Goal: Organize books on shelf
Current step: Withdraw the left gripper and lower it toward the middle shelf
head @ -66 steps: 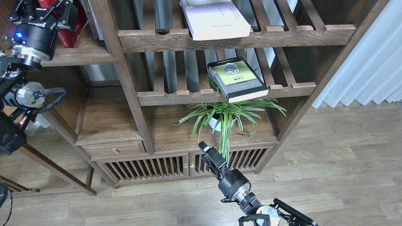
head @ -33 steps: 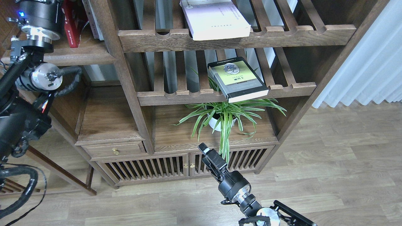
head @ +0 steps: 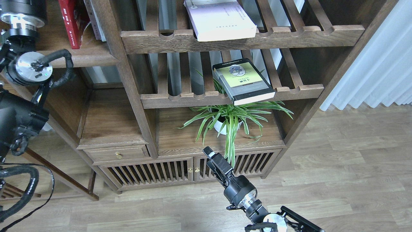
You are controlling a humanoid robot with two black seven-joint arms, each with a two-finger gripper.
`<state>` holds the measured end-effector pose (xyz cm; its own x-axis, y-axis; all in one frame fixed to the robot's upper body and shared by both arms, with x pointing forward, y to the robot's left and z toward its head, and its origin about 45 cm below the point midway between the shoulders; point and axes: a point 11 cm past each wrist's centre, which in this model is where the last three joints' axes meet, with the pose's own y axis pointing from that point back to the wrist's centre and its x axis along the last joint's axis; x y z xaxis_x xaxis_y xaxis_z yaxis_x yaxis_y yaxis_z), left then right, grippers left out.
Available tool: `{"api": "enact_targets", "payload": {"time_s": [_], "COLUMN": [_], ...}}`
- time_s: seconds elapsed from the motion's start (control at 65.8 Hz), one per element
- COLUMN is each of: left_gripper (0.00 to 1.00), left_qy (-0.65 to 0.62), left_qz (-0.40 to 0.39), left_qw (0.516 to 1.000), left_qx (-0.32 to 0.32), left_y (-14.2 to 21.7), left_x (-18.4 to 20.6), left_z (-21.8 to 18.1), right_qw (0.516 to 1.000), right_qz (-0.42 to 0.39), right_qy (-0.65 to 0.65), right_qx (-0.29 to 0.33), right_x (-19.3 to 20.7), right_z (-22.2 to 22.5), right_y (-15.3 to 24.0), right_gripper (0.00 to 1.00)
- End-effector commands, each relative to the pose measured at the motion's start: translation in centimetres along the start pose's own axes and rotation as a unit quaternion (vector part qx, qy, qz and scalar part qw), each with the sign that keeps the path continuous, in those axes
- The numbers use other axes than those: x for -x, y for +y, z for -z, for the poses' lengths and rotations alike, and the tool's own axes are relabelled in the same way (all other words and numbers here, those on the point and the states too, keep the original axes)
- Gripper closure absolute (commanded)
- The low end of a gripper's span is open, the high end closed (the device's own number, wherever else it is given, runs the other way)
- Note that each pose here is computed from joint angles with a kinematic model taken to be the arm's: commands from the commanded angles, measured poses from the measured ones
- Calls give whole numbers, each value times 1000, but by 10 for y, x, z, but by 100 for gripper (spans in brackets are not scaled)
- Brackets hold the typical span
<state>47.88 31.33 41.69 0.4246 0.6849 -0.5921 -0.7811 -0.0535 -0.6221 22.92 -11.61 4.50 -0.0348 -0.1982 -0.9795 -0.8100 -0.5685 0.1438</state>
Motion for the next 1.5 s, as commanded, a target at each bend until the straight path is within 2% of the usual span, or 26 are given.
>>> {"api": "enact_targets", "payload": {"time_s": [0.0, 0.197, 0.213, 0.289, 0.471, 0.699, 0.805, 0.912, 0.927, 1.079, 1.291, 1.489], "left_gripper": [11, 11, 14, 14, 11, 10, 10, 13, 14, 13, 10, 4], "left_qy": [65, 115, 125, 145, 170, 161, 159, 167, 176, 211, 235, 232], "left_qz": [42, 105, 104, 98, 102, 27, -16, -57, -76, -105, -148, -174], "left_qw": [997, 988, 987, 984, 980, 986, 984, 978, 973, 951, 931, 920], "left_qx": [14, 13, 16, 16, 9, -19, -77, -108, -126, -201, -238, -264], "left_y": [6, 26, 34, 46, 78, 142, 180, 216, 235, 281, 331, 355], "left_x": [13, 29, 29, 29, 35, -6, -25, -37, -38, -28, -22, -28], "left_z": [-6, -6, -7, -7, -7, 2, 19, 32, 42, 79, 100, 109], "right_qw": [1000, 999, 999, 999, 999, 997, 997, 997, 997, 997, 995, 993], "right_qz": [19, 31, 31, 31, 48, 70, 77, 76, 77, 76, 79, 82], "right_qy": [-3, -4, -4, -4, -8, -9, -10, -10, -10, -10, -10, 0], "right_qx": [-7, -9, -9, -9, -9, -23, -26, -26, -27, -29, -54, -81], "right_x": [5, 9, 9, 9, 20, 33, 36, 36, 36, 35, 39, 43], "right_z": [4, 6, 6, 6, 5, 16, 18, 18, 19, 20, 35, 60], "right_y": [-1, -2, -2, -2, -5, -7, -8, -7, -7, -8, -11, -21], "right_gripper": [2, 2, 2, 2, 2, 2, 2, 2, 2, 2, 2, 2]}}
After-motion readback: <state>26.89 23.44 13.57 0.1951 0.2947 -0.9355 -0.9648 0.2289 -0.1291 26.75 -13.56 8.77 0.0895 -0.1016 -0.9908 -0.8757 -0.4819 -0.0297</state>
